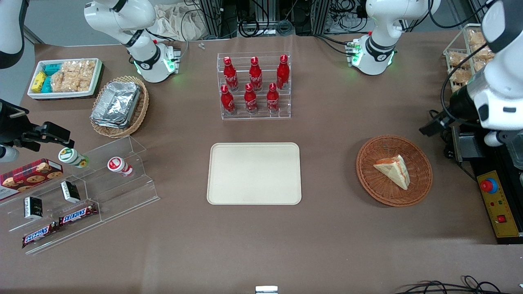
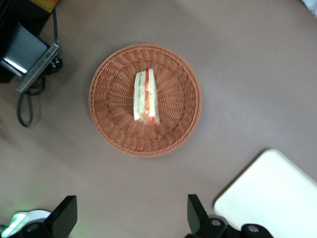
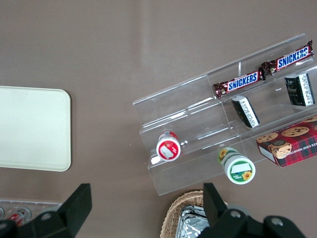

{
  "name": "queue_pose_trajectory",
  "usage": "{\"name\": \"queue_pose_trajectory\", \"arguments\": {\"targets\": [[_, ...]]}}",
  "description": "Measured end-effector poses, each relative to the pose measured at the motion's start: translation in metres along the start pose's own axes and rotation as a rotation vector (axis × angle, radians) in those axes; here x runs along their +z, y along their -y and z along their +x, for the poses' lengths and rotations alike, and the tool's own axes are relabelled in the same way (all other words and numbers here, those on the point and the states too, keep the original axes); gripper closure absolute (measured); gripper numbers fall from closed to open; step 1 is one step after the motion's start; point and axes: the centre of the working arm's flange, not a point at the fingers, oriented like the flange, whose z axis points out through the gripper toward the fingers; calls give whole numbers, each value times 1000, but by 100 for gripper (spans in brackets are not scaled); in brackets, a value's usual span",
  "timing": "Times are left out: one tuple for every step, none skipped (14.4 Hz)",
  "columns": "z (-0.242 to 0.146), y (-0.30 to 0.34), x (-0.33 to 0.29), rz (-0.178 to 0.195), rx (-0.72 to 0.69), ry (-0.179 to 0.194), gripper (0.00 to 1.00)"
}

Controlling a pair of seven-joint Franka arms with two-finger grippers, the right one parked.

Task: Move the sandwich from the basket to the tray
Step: 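Move the left gripper over the wicker basket above the wrapped sandwich, then lower the left gripper, close on the sandwich and lift it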

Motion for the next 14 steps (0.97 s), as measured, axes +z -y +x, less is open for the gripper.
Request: {"name": "queue_pose_trajectory", "arguments": {"targets": [[6,0,19,-6,-39,-4,0],[11,1,40,-7,-69,-5,0],[13,2,59,-6,-90,-3,0],[14,5,76,-4,-105,-1,0],[15,8,91,-3,-116,0,0],[16,12,103,-4,-127,0,0],[16,16,116,-4,-136,0,0],[17,19,128,-5,-142,-1,0],[16,23,141,-7,-148,-2,0],[16,28,154,-9,-154,-4,0],[16,32,166,-13,-159,-6,0],[16,35,179,-19,-164,-10,0],[15,37,191,-24,-166,-13,0],[16,37,203,-27,-170,-13,0]]}}
